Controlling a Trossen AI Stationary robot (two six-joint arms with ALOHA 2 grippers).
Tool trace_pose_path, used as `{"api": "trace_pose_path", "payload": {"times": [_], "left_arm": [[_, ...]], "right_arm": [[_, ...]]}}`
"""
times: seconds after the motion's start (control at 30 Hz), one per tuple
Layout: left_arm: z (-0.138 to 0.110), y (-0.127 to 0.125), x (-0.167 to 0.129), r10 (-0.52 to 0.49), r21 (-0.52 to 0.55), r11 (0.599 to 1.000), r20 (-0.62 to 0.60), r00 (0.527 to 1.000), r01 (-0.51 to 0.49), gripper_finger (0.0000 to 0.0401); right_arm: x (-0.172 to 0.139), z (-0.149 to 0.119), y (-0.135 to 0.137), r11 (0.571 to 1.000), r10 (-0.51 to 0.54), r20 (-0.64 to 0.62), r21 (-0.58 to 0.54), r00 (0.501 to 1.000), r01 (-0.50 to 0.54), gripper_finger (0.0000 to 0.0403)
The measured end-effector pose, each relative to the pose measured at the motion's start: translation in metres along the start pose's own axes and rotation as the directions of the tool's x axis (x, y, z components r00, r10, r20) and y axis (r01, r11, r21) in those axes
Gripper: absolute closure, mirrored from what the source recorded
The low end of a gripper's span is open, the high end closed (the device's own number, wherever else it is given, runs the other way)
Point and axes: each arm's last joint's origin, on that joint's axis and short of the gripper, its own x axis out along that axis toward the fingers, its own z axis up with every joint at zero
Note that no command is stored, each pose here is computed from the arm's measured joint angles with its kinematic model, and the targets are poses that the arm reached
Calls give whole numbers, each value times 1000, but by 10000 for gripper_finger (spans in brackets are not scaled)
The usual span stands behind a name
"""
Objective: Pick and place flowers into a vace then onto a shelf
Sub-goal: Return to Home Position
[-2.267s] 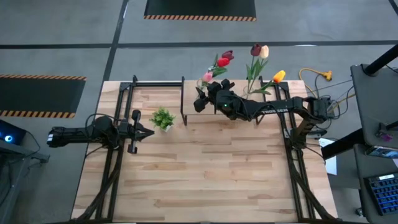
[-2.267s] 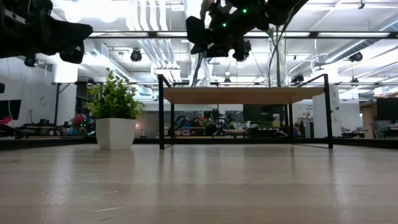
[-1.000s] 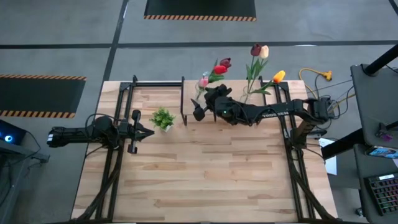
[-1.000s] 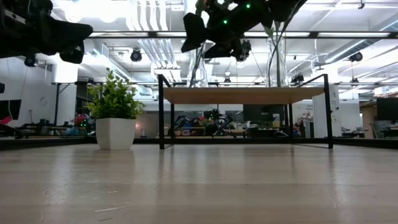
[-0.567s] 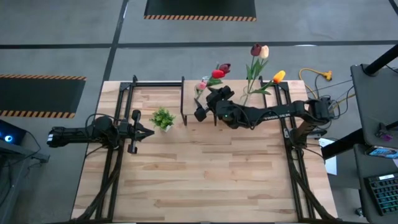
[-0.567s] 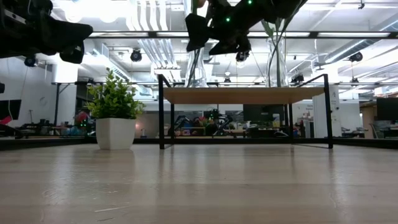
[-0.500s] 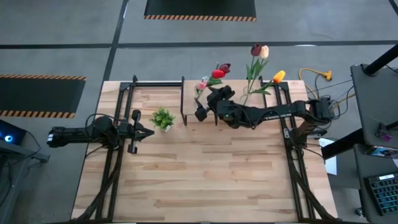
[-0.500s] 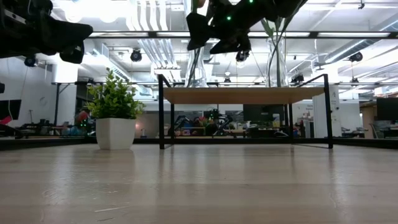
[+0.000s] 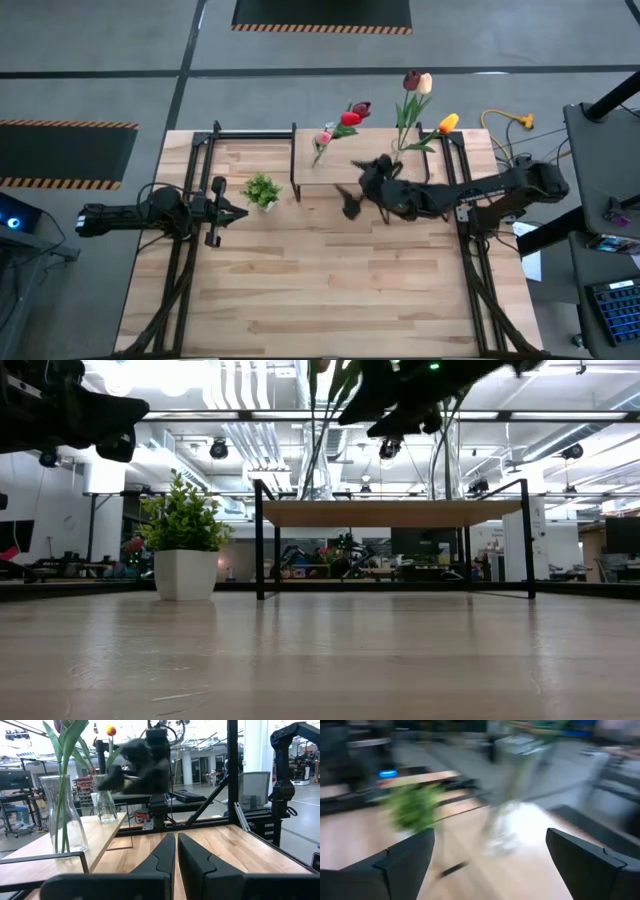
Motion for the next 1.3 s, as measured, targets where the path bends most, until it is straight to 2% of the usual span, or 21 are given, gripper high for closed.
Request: {"api": "trace_pose_path", "payload": {"times": [0.1,0.17,0.23,0.3,0.37,0.6,0.77,0.87,1.07,1.3], "left_arm": [[0,0,0,0,0,1000,0,1000,0,398],[0,0,0,0,0,1000,0,1000,0,398],[0,0,0,0,0,1000,0,1000,0,398],[0,0,0,0,0,1000,0,1000,0,398],[0,0,0,0,0,1000,0,1000,0,398],[0,0,0,0,0,1000,0,1000,0,398],[0,0,0,0,0,1000,0,1000,0,398],[0,0,0,0,24,1000,0,1000,0,398],[2,1,0,42,-12,999,2,999,-42,398],[7,2,-1,54,-87,995,15,998,-52,398]], "right_arm": [[-16,-20,3,986,163,-5,-26,987,-163,30],[-25,-33,6,951,305,2,-63,952,-304,30],[-36,-47,8,875,474,11,-123,881,-469,34],[-47,-60,9,781,619,51,-139,783,-609,46],[-57,-74,2,732,681,75,-112,729,-672,65],[-79,-111,-26,734,678,80,-33,731,-678,152],[-97,-114,-49,757,651,162,-68,742,-650,234],[-108,-116,-65,796,603,212,-93,769,-598,287],[-126,-117,-91,806,589,217,-86,779,-585,384],[-144,-120,-110,812,569,307,-62,763,-580,390]]}}
